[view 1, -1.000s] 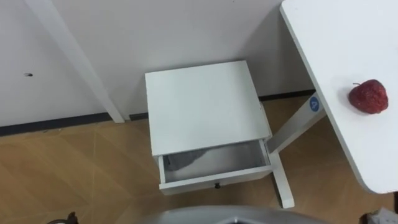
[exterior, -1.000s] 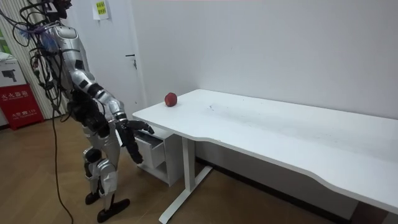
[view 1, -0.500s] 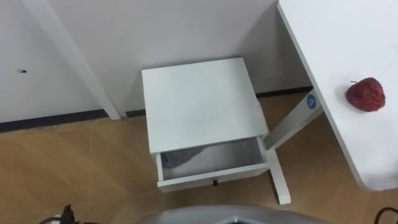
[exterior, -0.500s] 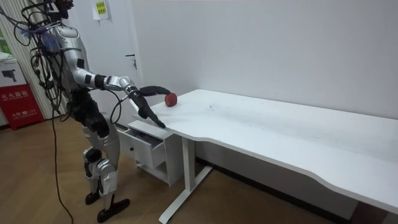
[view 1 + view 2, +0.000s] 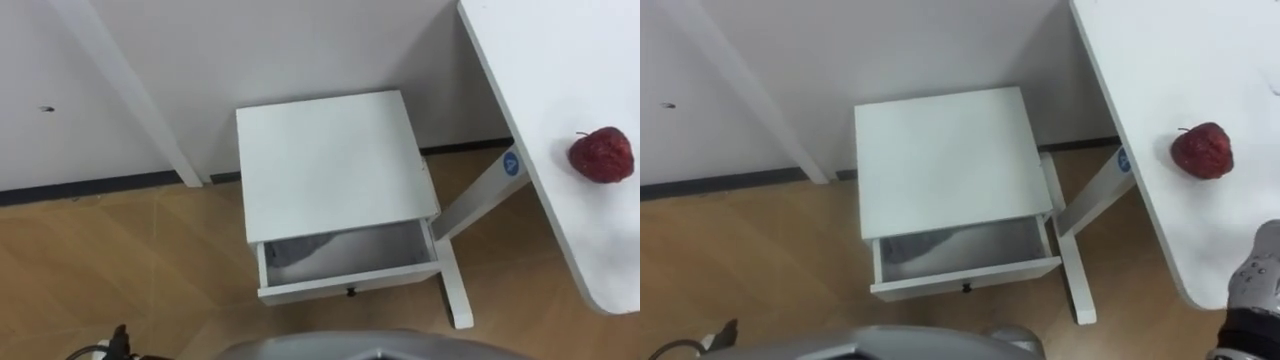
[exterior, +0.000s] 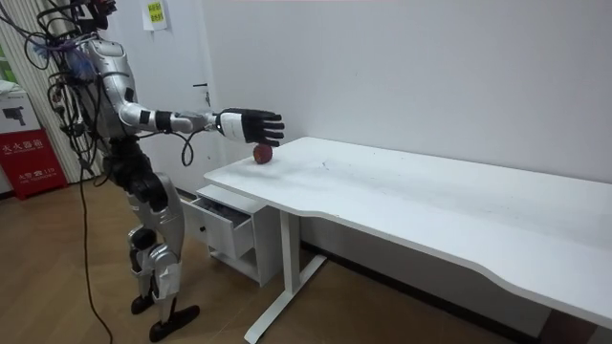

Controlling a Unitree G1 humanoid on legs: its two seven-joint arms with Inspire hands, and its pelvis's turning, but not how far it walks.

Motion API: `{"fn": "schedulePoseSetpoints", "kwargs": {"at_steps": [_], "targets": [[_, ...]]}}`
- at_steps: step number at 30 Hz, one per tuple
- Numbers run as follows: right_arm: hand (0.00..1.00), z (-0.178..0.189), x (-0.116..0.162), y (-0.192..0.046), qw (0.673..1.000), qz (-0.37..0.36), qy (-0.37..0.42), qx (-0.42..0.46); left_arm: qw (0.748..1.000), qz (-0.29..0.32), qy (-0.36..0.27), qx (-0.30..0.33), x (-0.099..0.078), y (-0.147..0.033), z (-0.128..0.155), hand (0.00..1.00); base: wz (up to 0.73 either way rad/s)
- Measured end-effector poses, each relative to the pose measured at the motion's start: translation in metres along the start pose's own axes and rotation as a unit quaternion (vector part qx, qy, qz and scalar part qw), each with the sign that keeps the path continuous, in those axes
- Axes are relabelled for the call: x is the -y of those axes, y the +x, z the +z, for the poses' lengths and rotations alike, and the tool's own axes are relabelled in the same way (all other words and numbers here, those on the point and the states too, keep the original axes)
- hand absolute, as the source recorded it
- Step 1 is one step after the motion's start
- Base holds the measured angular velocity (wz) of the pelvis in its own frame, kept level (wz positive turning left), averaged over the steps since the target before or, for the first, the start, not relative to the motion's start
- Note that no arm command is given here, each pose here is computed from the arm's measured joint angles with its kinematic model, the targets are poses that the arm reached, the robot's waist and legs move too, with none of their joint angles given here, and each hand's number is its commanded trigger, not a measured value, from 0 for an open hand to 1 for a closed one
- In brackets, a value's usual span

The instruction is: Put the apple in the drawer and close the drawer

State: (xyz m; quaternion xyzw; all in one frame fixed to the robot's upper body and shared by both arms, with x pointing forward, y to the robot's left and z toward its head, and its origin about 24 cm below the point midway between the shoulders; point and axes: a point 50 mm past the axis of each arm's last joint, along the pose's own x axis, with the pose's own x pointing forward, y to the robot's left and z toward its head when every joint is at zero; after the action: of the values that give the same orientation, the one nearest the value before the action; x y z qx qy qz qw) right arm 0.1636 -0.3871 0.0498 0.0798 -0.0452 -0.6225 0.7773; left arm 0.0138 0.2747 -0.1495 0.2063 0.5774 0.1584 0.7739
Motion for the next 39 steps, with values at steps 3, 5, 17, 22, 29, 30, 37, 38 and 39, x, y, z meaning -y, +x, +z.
{"fn": "schedulePoseSetpoints", "kwargs": {"at_steps": [3, 5, 17, 22, 29, 30, 37, 38, 39], "targets": [[0.0, -0.012, -0.007, -0.004, 0.998, 0.044, -0.032, -0.022, 1.0, 0.002, 0.001, 0.004, -0.001, 0.0, 0.002, 0.0, 0.0], [0.0, -0.023, -0.009, -0.008, 0.993, 0.081, -0.085, -0.03, 1.0, -0.001, 0.007, 0.007, 0.0, 0.0, 0.003, 0.0, 0.0], [0.0, -0.059, -0.003, -0.008, 0.956, 0.206, -0.186, -0.097, 1.0, -0.006, 0.011, 0.016, -0.005, 0.001, 0.007, 0.0, 0.0], [0.0, -0.06, -0.011, -0.006, 0.94, 0.25, -0.214, -0.096, 1.0, 0.0, 0.015, 0.01, -0.01, 0.001, 0.003, 0.0, 0.0], [0.0, -0.064, -0.013, -0.009, 0.919, 0.284, -0.261, -0.084, 1.0, 0.005, 0.022, 0.001, -0.016, 0.002, -0.002, 0.0, 0.01], [0.0, -0.064, -0.012, -0.009, 0.918, 0.284, -0.265, -0.084, 1.0, 0.005, 0.022, 0.001, -0.016, 0.002, -0.002, 0.0, 0.04], [0.0, -0.065, -0.012, -0.009, 0.916, 0.29, -0.265, -0.083, 1.0, 0.005, 0.023, -0.001, -0.016, 0.002, -0.003, 0.0, 0.0], [0.0, -0.065, -0.012, -0.009, 0.916, 0.291, -0.265, -0.083, 1.0, 0.005, 0.023, -0.001, -0.016, 0.002, -0.003, 0.0, 0.0], [0.0, -0.065, -0.013, -0.009, 0.915, 0.292, -0.265, -0.082, 1.0, 0.005, 0.023, -0.001, -0.016, 0.002, -0.003, 0.0, 0.0]]}}
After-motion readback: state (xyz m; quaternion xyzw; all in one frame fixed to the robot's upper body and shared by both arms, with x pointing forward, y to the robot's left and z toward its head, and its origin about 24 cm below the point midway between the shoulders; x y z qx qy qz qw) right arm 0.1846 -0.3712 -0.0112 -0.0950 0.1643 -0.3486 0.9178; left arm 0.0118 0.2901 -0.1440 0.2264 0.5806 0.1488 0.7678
